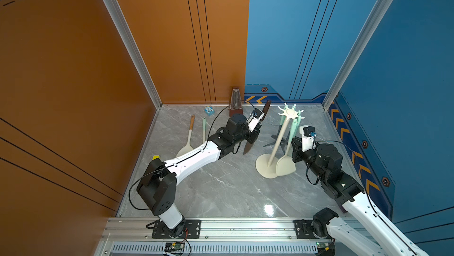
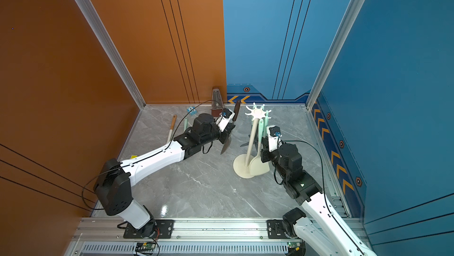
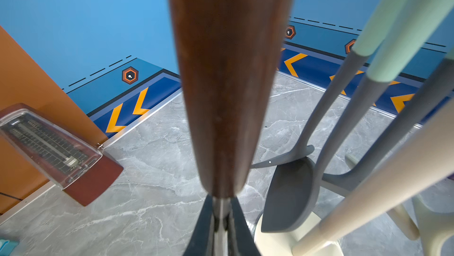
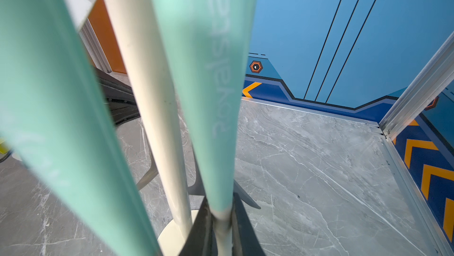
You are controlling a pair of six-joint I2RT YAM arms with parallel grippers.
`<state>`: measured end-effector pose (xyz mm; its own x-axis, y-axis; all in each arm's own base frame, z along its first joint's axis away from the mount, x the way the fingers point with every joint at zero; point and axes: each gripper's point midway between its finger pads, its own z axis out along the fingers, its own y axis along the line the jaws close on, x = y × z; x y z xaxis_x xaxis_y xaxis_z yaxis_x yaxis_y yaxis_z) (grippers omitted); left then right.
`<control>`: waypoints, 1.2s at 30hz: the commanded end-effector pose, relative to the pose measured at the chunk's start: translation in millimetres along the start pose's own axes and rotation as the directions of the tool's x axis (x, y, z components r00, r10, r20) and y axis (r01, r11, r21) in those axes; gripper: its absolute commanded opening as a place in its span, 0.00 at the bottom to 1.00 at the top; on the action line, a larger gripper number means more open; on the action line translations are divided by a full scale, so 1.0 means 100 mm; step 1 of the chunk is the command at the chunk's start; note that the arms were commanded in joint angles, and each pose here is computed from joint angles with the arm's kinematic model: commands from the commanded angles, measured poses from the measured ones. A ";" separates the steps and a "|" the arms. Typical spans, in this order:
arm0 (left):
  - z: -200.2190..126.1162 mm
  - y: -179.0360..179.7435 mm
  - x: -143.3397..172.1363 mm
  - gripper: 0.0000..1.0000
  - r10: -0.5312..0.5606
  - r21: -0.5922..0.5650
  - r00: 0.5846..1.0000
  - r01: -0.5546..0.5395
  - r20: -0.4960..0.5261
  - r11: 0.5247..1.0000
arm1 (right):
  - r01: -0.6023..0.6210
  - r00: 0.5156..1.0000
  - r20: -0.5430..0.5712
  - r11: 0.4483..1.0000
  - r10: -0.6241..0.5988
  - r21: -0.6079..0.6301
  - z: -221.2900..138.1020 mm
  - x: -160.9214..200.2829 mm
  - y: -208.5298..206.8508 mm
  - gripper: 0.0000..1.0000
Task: Take the spatula off the kitchen utensil rack
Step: Take off the spatula from the rack.
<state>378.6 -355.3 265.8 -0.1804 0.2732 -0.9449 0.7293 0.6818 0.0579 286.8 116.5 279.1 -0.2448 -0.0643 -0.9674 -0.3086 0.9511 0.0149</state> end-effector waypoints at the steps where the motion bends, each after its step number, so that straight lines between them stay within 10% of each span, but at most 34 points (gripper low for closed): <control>1: -0.08 0.16 -0.15 0.00 0.007 -0.078 0.999 -0.003 0.044 0.997 | 0.003 0.986 -0.169 0.999 0.003 0.033 0.02 0.49 -0.06 0.15; 36: -0.44 1.12 -0.18 0.00 -0.331 -0.475 0.943 0.305 0.029 0.826 | 0.001 0.986 -0.167 1.000 0.002 0.015 0.07 0.46 -0.01 0.15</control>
<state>429.8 -264.3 276.4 -0.4099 0.1063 -0.9059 0.2989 0.9540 -0.0233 288.7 119.8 278.0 -0.2457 -0.0665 -0.9671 -0.3150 0.9490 0.0148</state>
